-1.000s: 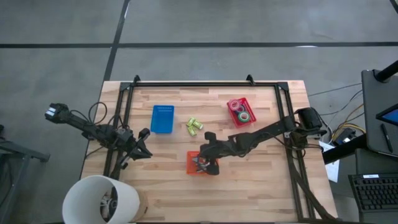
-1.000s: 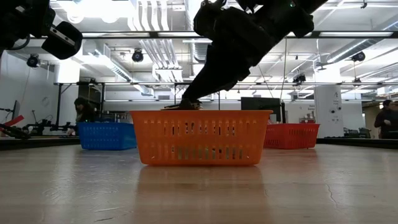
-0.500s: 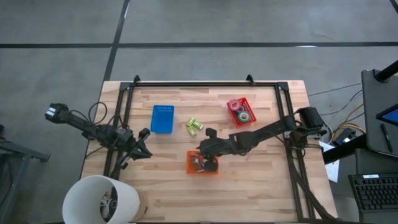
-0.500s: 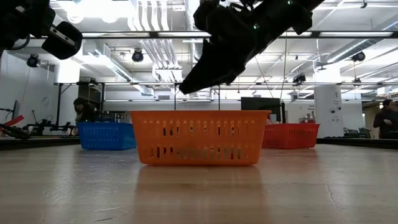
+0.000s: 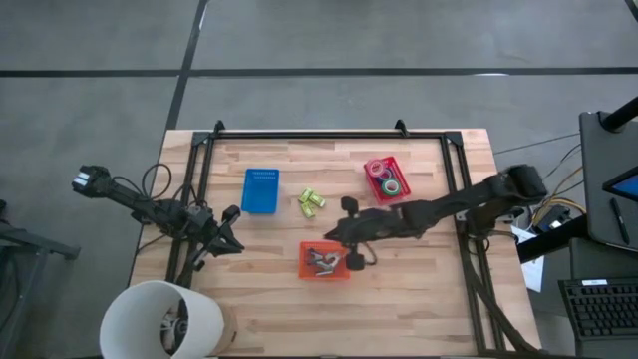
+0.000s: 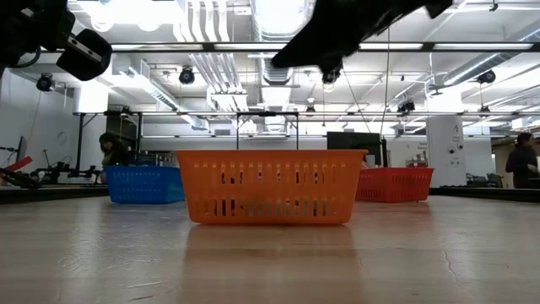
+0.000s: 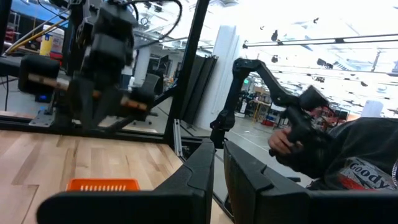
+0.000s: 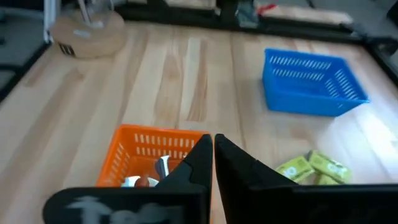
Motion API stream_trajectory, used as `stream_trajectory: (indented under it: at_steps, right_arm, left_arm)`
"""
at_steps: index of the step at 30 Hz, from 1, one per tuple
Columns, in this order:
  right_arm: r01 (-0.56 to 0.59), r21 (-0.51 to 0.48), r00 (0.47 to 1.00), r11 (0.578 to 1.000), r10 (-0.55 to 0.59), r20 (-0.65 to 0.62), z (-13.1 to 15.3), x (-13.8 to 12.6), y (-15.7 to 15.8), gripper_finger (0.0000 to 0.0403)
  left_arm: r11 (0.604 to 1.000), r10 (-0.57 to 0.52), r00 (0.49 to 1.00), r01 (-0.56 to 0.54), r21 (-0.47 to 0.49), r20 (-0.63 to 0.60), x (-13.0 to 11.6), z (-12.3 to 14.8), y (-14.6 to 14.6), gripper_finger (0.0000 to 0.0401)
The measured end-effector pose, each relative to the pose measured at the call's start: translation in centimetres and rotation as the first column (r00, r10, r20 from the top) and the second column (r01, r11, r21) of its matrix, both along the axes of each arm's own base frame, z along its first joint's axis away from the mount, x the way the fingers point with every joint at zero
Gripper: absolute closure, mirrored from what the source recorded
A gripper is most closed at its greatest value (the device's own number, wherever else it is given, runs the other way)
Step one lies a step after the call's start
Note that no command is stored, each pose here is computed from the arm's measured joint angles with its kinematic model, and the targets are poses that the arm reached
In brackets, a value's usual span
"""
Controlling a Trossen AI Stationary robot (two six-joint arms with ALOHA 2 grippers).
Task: Pick and place Stapler, Stapler remover, tape
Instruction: Put the top left green staple wire box into the blue basket
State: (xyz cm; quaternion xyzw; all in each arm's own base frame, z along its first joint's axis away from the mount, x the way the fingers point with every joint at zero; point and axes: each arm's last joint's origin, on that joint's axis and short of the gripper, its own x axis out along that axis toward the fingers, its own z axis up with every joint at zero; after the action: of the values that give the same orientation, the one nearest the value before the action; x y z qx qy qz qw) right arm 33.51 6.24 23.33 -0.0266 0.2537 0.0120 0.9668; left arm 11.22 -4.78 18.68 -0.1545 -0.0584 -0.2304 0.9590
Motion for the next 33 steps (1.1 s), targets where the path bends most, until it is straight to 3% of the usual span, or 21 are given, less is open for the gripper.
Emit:
stream_trajectory:
  at_steps: [9,16,22,33]
  right_arm:
    - [-0.007,0.012,0.978,1.0,0.004,0.209,2.5,-6.8,-1.4,0.0394]
    - [0.059,0.025,0.943,0.998,-0.064,0.326,2.9,-12.1,-2.7,0.0394]
    - [0.039,-0.094,0.927,0.995,-0.001,0.374,1.7,-15.9,-3.4,0.0394]
    - [0.048,-0.027,0.909,0.998,-0.033,0.416,-1.4,-19.2,-4.1,0.0394]
  left_arm:
    - [1.0,0.0,1.0,0.0,0.0,0.0,0.0,0.0,0.0,0.0362]
    - [1.0,0.0,1.0,0.0,0.0,0.0,0.0,0.0,0.0,0.0362]
    - [1.0,0.0,1.0,0.0,0.0,0.0,0.0,0.0,0.0,0.0362]
    - [1.0,0.0,1.0,0.0,0.0,0.0,0.0,0.0,0.0,0.0362]
